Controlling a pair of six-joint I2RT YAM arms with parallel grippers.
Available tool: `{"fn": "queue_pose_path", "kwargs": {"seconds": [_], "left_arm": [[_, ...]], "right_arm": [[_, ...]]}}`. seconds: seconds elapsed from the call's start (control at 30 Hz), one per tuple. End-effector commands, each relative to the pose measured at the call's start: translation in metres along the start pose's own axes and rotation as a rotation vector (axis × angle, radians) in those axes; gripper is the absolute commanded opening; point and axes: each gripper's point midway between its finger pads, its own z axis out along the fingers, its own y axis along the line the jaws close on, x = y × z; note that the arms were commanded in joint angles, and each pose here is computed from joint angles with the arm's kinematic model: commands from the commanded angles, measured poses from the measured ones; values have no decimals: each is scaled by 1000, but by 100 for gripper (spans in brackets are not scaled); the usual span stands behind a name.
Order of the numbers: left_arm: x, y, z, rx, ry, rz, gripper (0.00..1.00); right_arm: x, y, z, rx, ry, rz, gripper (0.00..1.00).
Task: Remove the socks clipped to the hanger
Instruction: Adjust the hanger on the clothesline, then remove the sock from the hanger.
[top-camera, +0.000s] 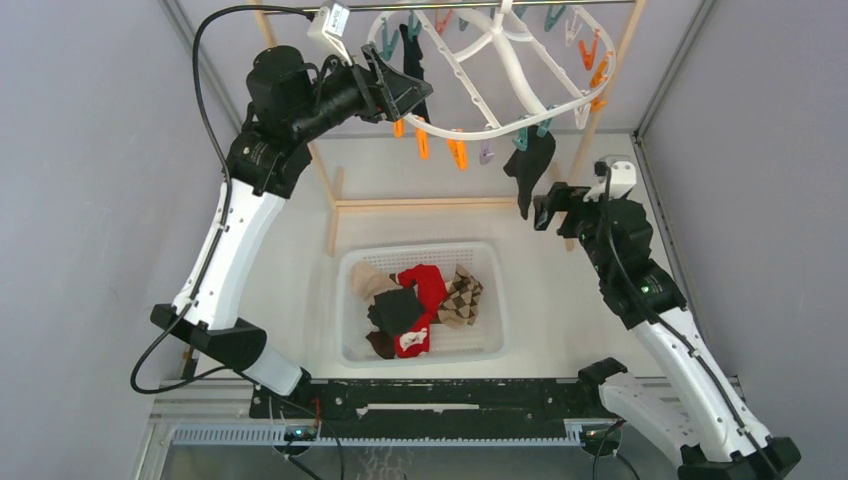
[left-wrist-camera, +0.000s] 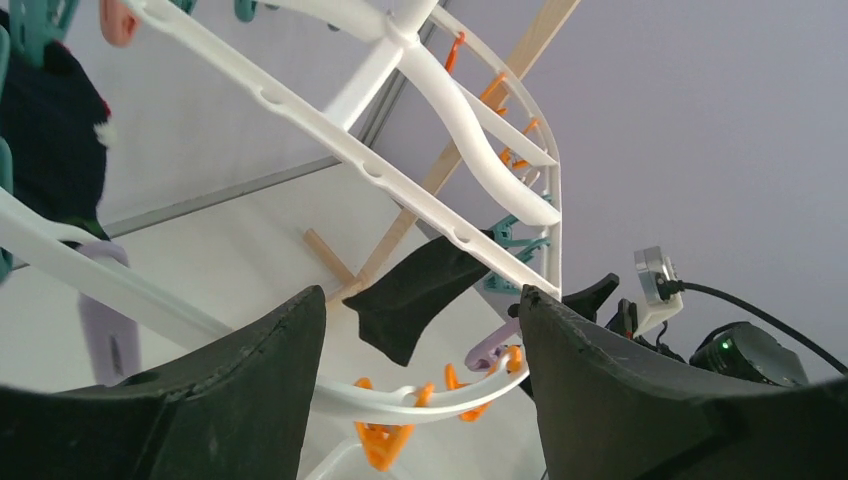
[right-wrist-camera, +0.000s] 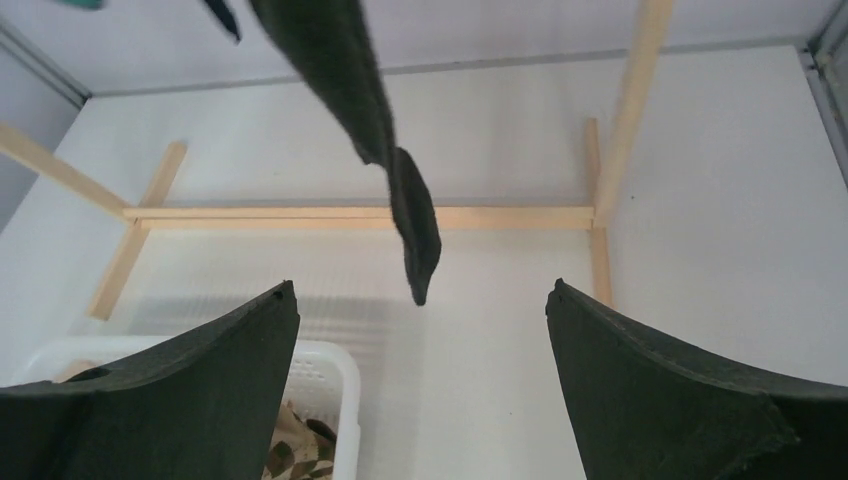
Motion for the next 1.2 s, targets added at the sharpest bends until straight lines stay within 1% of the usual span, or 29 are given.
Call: {"fn": "queue_pose_path", "kwargs": {"seconds": [0.0, 0.13, 0.3, 0.57, 0.77, 0.83, 0.87, 0.9, 1.03, 1.17], "left_arm": [[-24, -18, -20, 20, -66, 30, 75], [-26, -20, -24, 20, -74, 33, 77], [-24, -19, -23, 18, -69, 33, 78], [-24, -20, -27, 19, -70, 35, 79], [-23, -24, -36, 24, -73, 40, 83], [-22, -27, -42, 26, -75, 39, 88], [-22, -29, -45, 30, -80, 40, 95], [-22, -30, -48, 32, -85, 39, 99], [-24, -37, -62, 38, -109, 41, 100], [-23, -45, -80, 48, -131, 37, 100]], "right_arm": [[-13, 1, -2, -76, -65, 151, 99], [-7, -11, 5, -101, -88, 185, 98], [-12, -16, 20, -171, -197, 182, 97], [-21, -21, 48, -240, -252, 185, 96], [-20, -12, 64, -318, -246, 221, 94], [-17, -10, 68, -332, -238, 231, 94], [-14, -9, 70, -341, -230, 237, 94], [-13, -7, 72, -351, -227, 240, 94], [-5, -5, 83, -360, -207, 253, 93], [4, -6, 93, -352, -186, 268, 88]]}}
